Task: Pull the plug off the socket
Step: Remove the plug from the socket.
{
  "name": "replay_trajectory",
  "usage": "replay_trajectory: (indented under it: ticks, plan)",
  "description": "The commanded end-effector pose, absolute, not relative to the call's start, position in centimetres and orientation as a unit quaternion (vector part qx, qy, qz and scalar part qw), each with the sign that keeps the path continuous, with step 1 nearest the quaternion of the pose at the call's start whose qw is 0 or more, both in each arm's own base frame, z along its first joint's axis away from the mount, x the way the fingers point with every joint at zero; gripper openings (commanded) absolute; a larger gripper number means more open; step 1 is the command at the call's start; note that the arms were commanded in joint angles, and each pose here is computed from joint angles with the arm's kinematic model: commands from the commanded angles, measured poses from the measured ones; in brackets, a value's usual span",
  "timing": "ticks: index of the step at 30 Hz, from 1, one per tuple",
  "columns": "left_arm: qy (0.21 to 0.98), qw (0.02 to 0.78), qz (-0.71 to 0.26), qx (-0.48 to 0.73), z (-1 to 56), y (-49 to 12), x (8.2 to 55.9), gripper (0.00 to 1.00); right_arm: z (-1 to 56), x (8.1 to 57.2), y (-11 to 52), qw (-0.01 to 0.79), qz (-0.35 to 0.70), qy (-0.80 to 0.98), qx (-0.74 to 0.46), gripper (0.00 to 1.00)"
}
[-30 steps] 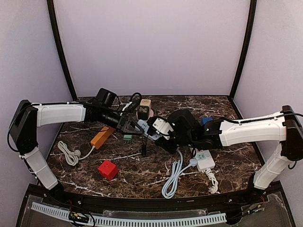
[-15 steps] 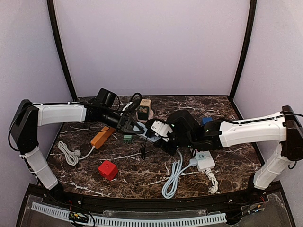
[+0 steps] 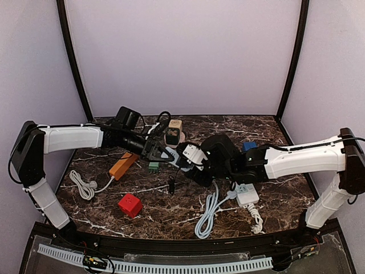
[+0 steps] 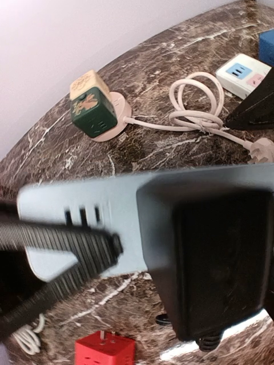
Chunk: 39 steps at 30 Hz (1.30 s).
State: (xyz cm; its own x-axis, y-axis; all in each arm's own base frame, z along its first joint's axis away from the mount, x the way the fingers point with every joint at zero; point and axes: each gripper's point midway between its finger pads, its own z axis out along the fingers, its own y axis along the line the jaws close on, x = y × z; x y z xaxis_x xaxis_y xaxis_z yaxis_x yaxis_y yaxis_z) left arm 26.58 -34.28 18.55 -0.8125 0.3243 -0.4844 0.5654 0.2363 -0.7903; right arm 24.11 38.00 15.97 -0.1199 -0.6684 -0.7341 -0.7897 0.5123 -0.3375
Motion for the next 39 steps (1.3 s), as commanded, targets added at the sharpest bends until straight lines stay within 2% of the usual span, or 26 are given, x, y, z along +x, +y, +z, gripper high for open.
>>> replay_trajectory:
  ticks: [1, 3, 9, 14, 18, 22, 32, 39]
  plan:
    - [0.769, 0.233, -0.509, 0.308, 21.3, -33.1, 27.8, 0.01, 19.1, 24.8, 37.3, 0.489, 0.103, 0.76, -0.416, 0.73]
    - [0.776, 0.264, -0.491, 0.295, 21.7, -32.4, 28.4, 0.01, 19.2, 24.5, 36.9, 0.487, 0.115, 0.767, -0.402, 0.78]
    - [0.788, 0.348, -0.428, 0.274, 22.3, -30.4, 30.1, 0.0, 21.3, 23.8, 35.7, 0.493, 0.174, 0.782, -0.339, 0.85]
    - [0.796, 0.386, -0.394, 0.251, 22.2, -29.1, 30.8, 0.01, 23.3, 24.5, 37.3, 0.464, 0.292, 0.811, -0.206, 0.86]
    - [0.798, 0.401, -0.379, 0.242, 22.1, -28.6, 31.0, 0.0, 23.9, 24.8, 40.3, 0.416, 0.365, 0.822, -0.137, 0.79]
    - [0.803, 0.405, -0.368, 0.236, 21.9, -28.3, 31.2, 0.01, 23.9, 24.6, 43.4, 0.387, 0.408, 0.814, -0.148, 0.74]
    - [0.802, 0.402, -0.372, 0.238, 21.9, -28.6, 30.8, 0.01, 21.0, 26.3, 44.7, 0.366, 0.393, 0.838, -0.096, 0.6]
    - [0.802, 0.4, -0.374, 0.24, 21.8, -28.7, 30.7, 0.0, 20.8, 27.6, 44.9, 0.38, 0.38, 0.84, -0.075, 0.43]
